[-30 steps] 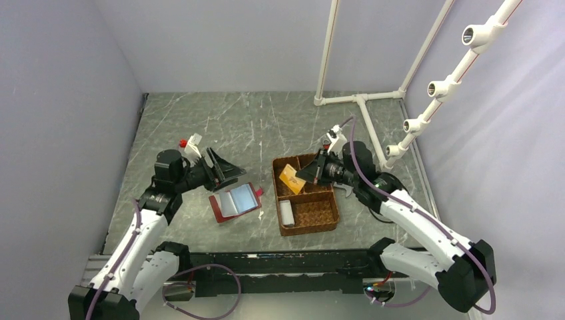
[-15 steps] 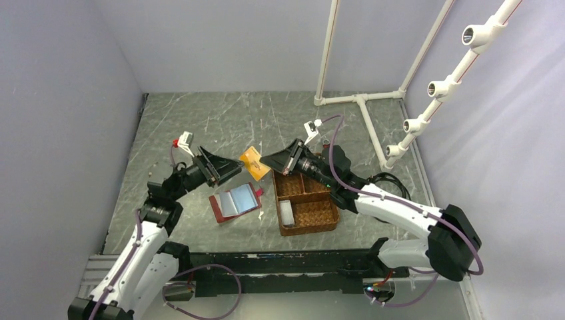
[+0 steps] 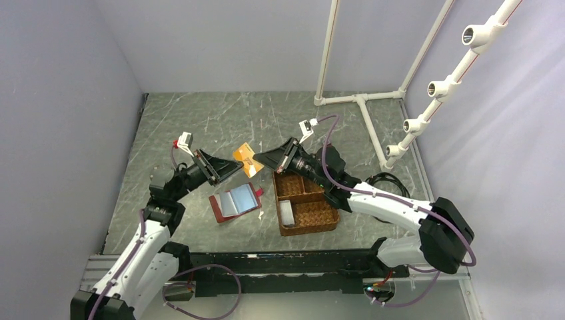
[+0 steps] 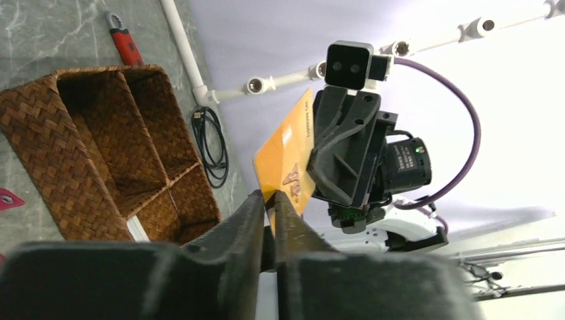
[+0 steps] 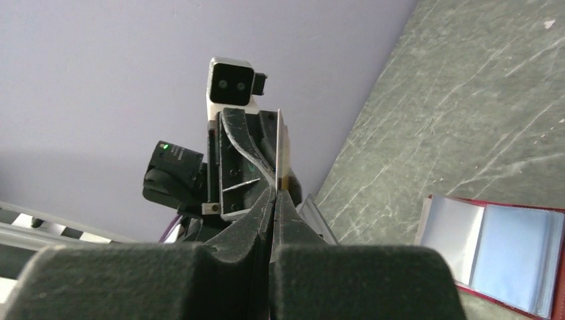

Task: Put the credit cards into the card holder
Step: Move the storage box to the center of the board.

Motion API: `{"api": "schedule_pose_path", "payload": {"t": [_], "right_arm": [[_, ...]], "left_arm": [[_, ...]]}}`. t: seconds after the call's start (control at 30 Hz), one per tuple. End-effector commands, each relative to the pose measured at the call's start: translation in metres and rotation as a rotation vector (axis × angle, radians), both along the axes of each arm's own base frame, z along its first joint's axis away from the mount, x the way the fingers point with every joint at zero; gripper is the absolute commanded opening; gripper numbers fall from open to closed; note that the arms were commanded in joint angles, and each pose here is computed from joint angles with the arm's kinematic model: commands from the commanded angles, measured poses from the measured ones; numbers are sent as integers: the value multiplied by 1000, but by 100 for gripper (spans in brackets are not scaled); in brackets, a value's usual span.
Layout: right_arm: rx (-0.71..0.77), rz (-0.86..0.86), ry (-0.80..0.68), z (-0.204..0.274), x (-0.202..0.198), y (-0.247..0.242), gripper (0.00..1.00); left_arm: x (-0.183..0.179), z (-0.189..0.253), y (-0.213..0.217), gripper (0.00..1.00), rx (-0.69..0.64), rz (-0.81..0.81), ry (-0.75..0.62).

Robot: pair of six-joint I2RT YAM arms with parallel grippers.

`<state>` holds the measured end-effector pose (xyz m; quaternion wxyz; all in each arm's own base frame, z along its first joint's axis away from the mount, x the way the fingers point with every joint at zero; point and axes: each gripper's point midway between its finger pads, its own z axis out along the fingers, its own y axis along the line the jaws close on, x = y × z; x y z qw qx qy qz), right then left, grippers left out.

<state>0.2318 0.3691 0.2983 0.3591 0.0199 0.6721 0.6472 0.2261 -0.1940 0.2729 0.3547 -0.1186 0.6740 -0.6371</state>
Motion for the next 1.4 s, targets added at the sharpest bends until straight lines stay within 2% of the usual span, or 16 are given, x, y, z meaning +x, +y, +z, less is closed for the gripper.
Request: {"api": "schedule_pose_path", "payload": {"t": [0.0, 0.03, 0.1, 0.13, 0.17, 0.2, 0.3, 0.37, 0.43, 0.5, 0.6, 0.83, 1.1, 1.23, 1.37], "right_arm": [[-4, 32, -55, 22, -2, 8, 0], [-64, 37, -45, 10, -1, 9, 4], [-221, 64, -40, -19, -2, 11, 30], [-327, 79, -43, -37, -2, 9, 43], [-461, 111, -36, -64, -3, 6, 56], [-549, 173, -71, -80, -9, 7, 63], [-824, 367, -173, -126, -33, 11, 70], [-991, 450, -280, -148, -50, 16, 74], [-1127, 507, -348, -170, -64, 17, 75], [-1202, 537, -369, -188, -68, 13, 75], [-1260, 553, -379, -201, -72, 7, 73], [-1424, 467, -321, -227, -67, -26, 71], [-1551, 356, -236, -245, -64, -70, 70], [-1561, 260, -166, -246, -60, -92, 69], [-1545, 183, -110, -244, -52, -108, 66]], "left_arm": [[-2, 21, 1, 6, 27, 7, -111], [-2, 20, 2, 1, 54, 12, -106], [-4, 17, 5, 0, 142, 21, -104], [-5, 8, 10, 0, 217, 38, -63], [-7, -13, 22, 0, 328, 87, 44], [-9, -27, 37, 0, 443, 143, 116], [-22, -56, 87, 0, 743, 283, 303], [-28, -66, 105, 0, 850, 315, 370], [-30, -72, 116, 0, 903, 346, 424], [-29, -73, 119, 0, 911, 364, 447], [-28, -79, 120, 0, 897, 385, 471], [-22, -98, 93, 0, 807, 268, 456], [-13, -109, 62, 0, 720, 115, 401], [-10, -131, 50, 0, 703, 30, 442], [-11, -155, 49, 0, 689, 30, 473]]}}
